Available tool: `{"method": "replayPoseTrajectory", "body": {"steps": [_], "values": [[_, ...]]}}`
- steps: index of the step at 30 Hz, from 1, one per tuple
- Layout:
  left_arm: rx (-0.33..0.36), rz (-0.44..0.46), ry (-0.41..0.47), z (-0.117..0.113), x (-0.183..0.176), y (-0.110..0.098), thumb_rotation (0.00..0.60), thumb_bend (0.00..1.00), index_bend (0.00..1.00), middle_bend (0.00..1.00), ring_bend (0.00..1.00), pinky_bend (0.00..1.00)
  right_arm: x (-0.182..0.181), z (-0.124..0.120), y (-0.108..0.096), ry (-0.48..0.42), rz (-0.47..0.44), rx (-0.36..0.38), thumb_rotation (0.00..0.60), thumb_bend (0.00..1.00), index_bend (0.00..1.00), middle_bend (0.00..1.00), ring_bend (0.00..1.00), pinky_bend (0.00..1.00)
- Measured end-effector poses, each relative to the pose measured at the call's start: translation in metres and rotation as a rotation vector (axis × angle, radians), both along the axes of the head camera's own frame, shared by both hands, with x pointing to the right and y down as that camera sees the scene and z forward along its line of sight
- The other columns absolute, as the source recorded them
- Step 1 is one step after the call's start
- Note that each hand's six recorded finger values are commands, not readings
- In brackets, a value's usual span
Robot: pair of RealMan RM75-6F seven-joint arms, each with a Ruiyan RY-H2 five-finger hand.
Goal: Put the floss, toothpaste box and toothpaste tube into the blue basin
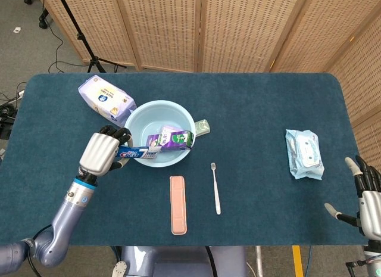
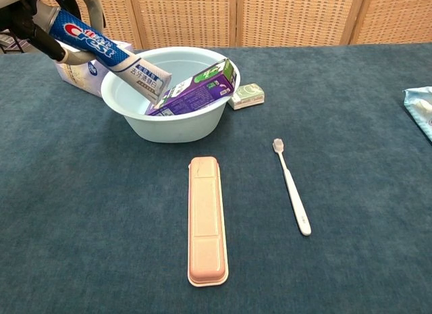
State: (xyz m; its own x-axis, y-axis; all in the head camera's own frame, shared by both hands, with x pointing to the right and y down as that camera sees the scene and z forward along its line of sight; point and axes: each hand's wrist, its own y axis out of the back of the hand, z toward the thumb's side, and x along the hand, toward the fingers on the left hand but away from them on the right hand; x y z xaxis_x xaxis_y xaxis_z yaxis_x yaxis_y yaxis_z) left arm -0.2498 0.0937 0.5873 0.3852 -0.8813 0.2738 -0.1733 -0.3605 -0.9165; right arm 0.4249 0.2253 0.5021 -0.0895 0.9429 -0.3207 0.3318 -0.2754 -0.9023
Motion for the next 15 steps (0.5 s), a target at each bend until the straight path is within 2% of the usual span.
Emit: {"method": "replayPoseTrajectory", "body": {"steps": [15], "values": [[0.007, -0.023, -0.084, 0.036, -0.003, -0.009, 0.6, 0.4, 0.81, 0.43, 0.47, 0.32, 0.0, 0.004, 0.001, 0.003, 0.0, -0.014, 0.6, 0.0, 0.06, 0.0, 0.0, 0.0]]}}
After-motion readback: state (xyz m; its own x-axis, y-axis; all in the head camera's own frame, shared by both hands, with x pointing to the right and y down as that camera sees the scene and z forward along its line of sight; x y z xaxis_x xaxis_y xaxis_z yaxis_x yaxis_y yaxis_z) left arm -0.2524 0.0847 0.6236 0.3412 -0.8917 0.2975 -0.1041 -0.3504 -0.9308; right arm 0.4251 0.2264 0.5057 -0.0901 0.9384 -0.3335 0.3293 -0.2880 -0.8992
